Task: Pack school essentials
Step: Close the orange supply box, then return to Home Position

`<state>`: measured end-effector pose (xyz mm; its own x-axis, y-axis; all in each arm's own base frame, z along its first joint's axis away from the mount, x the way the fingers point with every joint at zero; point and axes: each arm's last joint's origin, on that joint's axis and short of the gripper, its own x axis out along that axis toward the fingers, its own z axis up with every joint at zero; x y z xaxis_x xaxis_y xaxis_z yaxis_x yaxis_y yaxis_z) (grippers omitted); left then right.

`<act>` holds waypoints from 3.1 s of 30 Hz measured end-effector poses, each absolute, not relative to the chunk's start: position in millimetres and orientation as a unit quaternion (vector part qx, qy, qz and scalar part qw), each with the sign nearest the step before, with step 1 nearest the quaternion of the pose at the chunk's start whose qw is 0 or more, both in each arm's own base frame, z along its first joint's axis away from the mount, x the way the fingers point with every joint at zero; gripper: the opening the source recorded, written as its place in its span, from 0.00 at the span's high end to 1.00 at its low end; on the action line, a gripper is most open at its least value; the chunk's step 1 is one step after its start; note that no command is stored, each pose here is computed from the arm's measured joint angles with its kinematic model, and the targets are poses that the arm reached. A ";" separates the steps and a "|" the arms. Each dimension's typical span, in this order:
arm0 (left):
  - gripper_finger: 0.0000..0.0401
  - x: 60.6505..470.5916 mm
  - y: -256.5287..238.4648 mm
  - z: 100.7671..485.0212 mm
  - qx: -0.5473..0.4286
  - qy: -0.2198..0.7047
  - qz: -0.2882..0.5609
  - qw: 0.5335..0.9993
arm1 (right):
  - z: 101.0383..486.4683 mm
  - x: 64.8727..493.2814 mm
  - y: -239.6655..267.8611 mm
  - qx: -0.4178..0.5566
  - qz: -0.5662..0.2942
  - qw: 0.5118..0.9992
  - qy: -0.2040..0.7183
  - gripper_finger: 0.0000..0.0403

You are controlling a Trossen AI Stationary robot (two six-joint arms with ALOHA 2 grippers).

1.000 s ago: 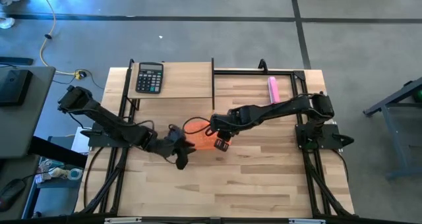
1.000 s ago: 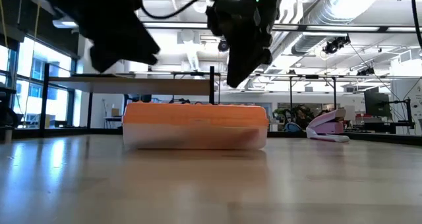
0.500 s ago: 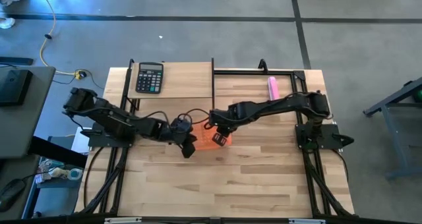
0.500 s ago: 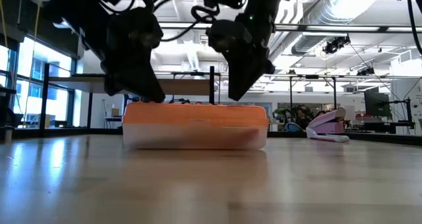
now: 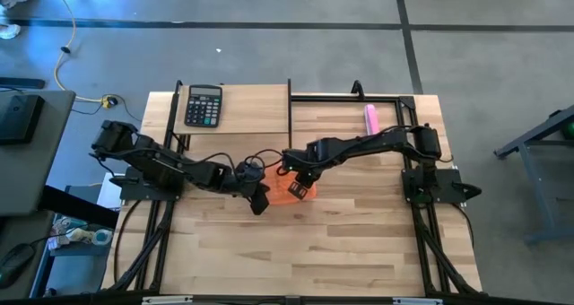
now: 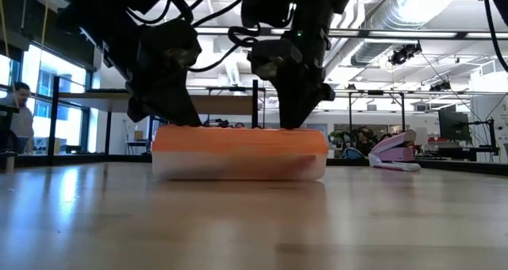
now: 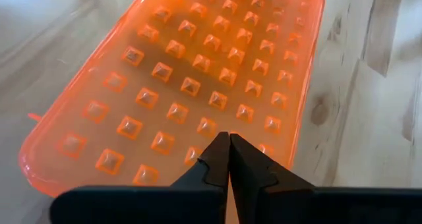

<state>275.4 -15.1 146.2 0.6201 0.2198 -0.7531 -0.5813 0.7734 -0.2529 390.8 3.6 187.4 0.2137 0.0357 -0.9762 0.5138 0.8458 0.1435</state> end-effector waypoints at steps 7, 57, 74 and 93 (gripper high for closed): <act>0.99 276.1 -18.4 147.3 -0.249 0.362 0.218 0.871 | 193.0 386.8 15.5 0.256 -0.184 0.734 0.601 0.85; 0.99 250.9 -17.4 208.0 -0.284 0.314 0.111 0.899 | 238.6 390.6 36.8 0.224 -0.236 0.738 0.591 0.85; 0.99 185.6 -11.8 277.0 -0.207 0.214 0.032 0.954 | 319.4 396.4 20.1 0.174 -0.233 0.795 0.533 0.85; 0.99 97.6 -3.9 241.9 -0.165 0.034 0.008 0.986 | 409.0 370.6 -3.4 0.079 -0.246 0.852 0.455 0.85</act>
<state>97.6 -3.9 241.9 0.9975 0.0047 -0.0704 -0.0274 0.9454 -0.3249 370.6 -3.4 409.0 0.4655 -0.3478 -0.8138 0.4914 0.8664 -0.0892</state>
